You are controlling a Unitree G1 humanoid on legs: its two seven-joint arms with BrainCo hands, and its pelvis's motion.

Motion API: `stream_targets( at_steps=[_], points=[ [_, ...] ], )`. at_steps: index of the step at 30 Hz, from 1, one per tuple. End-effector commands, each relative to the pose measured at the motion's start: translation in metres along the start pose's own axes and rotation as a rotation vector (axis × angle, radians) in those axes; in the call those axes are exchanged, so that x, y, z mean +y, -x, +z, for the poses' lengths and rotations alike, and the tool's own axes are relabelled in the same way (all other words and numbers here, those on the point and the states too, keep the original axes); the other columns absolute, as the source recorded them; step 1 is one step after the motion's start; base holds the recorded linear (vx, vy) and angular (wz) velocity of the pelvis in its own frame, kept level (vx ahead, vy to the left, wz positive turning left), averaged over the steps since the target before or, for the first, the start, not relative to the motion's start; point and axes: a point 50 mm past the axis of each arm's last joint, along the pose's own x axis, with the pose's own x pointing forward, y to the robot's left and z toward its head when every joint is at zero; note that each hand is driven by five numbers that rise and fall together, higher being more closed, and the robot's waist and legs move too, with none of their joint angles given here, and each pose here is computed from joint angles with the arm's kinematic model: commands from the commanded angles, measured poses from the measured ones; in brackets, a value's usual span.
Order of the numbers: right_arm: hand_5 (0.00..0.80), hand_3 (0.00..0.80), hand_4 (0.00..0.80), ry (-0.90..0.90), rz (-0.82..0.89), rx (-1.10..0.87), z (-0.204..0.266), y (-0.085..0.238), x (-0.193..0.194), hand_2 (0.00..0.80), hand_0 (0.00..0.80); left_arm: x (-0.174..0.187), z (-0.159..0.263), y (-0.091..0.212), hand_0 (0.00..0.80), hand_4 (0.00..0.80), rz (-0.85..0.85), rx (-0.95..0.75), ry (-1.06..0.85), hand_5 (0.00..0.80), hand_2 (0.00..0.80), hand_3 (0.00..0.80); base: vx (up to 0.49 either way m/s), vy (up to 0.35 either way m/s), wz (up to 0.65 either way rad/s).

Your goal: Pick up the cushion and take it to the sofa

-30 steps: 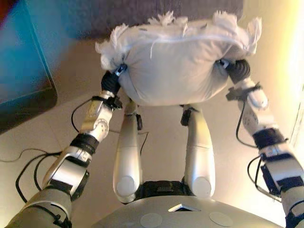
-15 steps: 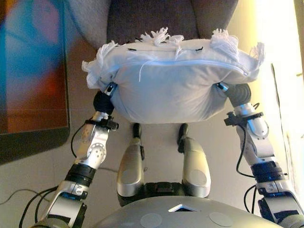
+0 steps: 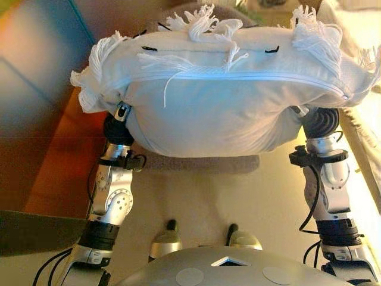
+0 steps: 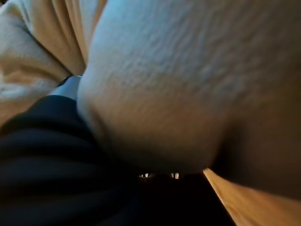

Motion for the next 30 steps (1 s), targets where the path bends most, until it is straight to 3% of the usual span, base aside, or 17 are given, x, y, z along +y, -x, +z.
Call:
stream_targets(
  at_steps=[1, 17, 22, 30],
  points=[
    [0.800, 0.800, 0.800, -0.005, 0.109, -0.240, 0.037, -0.017, 0.023, 0.800, 0.800, -0.044, 0.025, -0.022, 0.800, 0.800, -0.277, -0.146, -0.006, 0.800, 0.800, 0.800, -0.047, -0.100, 0.02],
    [0.800, 0.800, 0.800, -0.014, 0.233, -0.259, 0.035, -0.031, 0.040, 0.800, 0.800, -0.033, 0.033, -0.014, 0.800, 0.800, -0.160, -0.232, -0.017, 0.800, 0.800, 0.800, -0.020, -0.135, -0.13],
    [0.800, 0.800, 0.800, -0.038, 0.213, -0.223, 0.028, -0.036, 0.046, 0.800, 0.800, -0.034, 0.028, -0.015, 0.800, 0.800, -0.134, -0.221, -0.019, 0.800, 0.800, 0.800, 0.375, 0.031, -0.24],
    [0.800, 0.800, 0.800, -0.079, 0.243, -0.162, 0.022, -0.025, 0.052, 0.800, 0.800, -0.026, 0.025, -0.001, 0.800, 0.800, -0.070, -0.191, -0.016, 0.800, 0.800, 0.800, 0.490, 0.161, 0.23]
  ],
)
